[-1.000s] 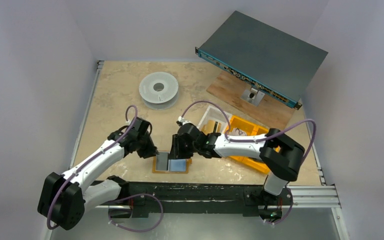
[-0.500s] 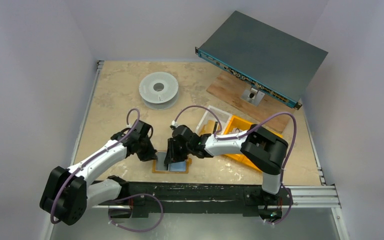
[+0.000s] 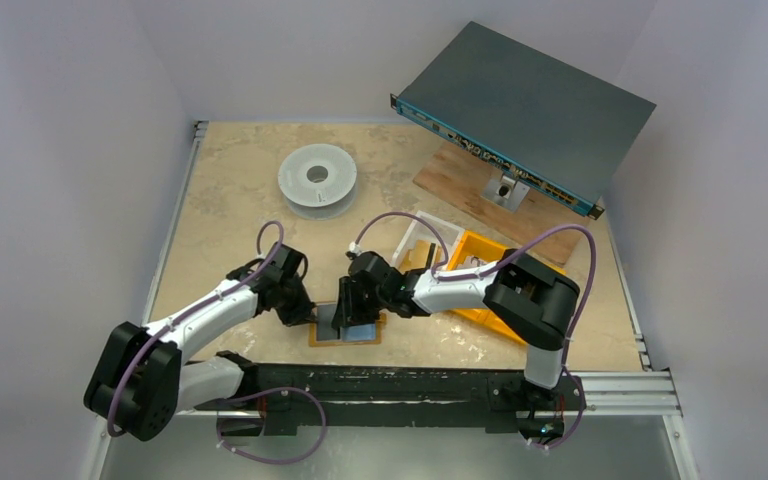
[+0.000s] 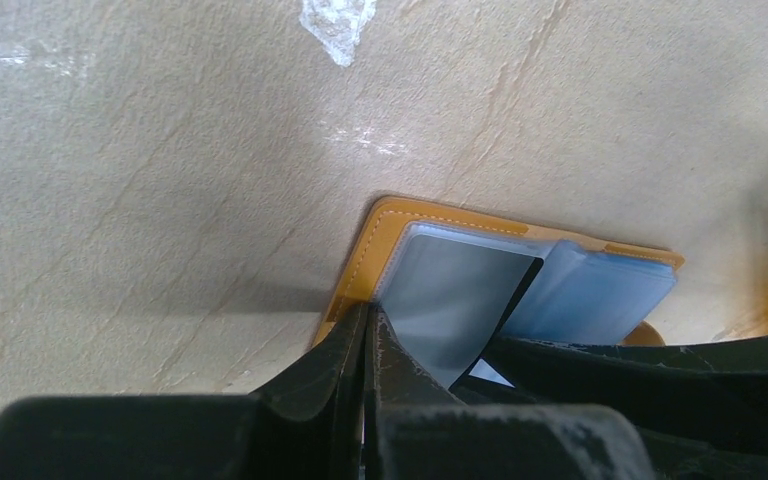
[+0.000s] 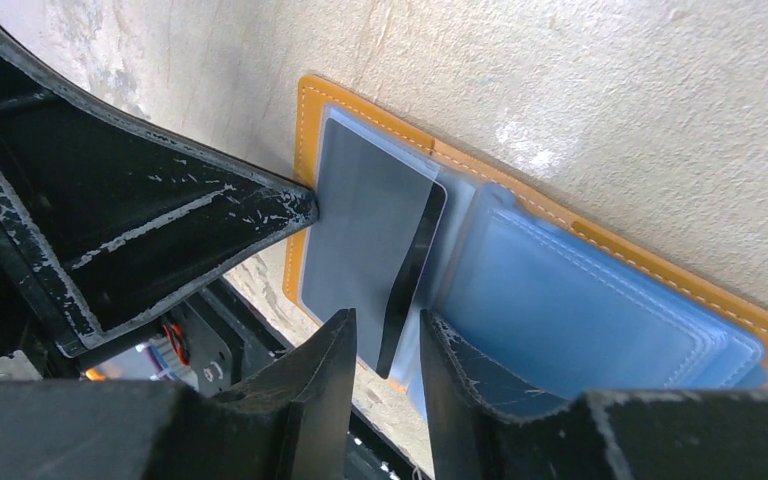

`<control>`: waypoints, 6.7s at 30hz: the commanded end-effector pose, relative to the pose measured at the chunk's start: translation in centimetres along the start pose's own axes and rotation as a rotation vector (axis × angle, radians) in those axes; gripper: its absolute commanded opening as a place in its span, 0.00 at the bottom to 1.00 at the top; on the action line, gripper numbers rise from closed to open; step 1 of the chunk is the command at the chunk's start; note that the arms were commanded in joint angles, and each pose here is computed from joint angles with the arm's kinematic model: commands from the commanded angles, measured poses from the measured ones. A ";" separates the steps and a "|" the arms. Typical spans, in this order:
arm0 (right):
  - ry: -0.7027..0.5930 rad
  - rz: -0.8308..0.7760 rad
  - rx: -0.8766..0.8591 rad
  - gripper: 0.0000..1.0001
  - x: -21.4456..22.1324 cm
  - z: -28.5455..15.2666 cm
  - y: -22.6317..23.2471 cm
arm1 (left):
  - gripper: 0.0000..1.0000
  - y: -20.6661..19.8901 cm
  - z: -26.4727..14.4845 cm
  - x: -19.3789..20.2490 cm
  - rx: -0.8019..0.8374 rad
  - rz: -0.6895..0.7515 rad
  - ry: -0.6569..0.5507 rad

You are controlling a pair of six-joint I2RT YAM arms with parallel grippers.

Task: Take the credit cards out of the card holder
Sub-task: Remove the credit card from the card holder, then place the credit card in the storage box.

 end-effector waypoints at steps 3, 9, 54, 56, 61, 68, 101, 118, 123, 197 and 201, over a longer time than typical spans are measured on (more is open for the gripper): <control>-0.018 0.010 0.007 0.31 -0.1 -0.3 -0.5 | 0.00 0.2 0.7 0.2 0.001 -0.018 0.008; 0.005 0.022 -0.045 0.31 0.3 0.1 -0.7 | 0.00 0.0 1.3 0.8 0.030 -0.026 0.047; 0.004 0.104 -0.222 0.07 -0.1 -0.8 -1.1 | 0.00 1.8 1.9 2.2 -0.108 -0.135 0.073; -0.005 0.099 -0.213 0.03 -0.3 -1.0 -1.1 | 0.00 1.8 1.9 2.2 -0.114 -0.138 0.070; -0.042 0.088 -0.170 0.00 -0.8 -1.9 -1.4 | 0.00 2.1 2.3 2.3 -0.130 -0.154 0.076; -0.054 0.093 -0.135 0.00 -0.7 -2.6 -2.4 | 0.00 2.4 2.6 2.4 -0.145 -0.166 0.084; -0.036 0.115 -0.173 0.19 -1.0 -1.9 -2.6 | 0.00 2.4 2.7 2.5 -0.141 -0.157 0.094; -0.083 0.123 -0.096 0.00 -0.9 -3.3 -3.7 | 0.00 2.7 2.7 2.5 -0.171 -0.177 0.094; -0.096 0.130 -0.064 0.00 -0.5 -4.0 -4.7 | 0.00 2.7 2.8 2.6 -0.174 -0.181 0.096; -0.277 0.090 -0.125 0.00 -4.0 -13.7 -0.2 | 0.56 -8.5 -6.4 0.8 0.662 0.195 0.076; -0.280 0.118 -0.229 0.00 -4.8 -15.3 0.1 | 0.56 -9.3 -7.0 0.9 0.753 0.203 0.081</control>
Point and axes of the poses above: each gripper's point midway between its finger pads, its own z axis out along the fingers, its own y axis along the line the jaws close on, x = y × z, the point moved 6 cm from there along -z, back along the fingers, and after that the axes turned 2 degrees about z, right-handed, at the moved point
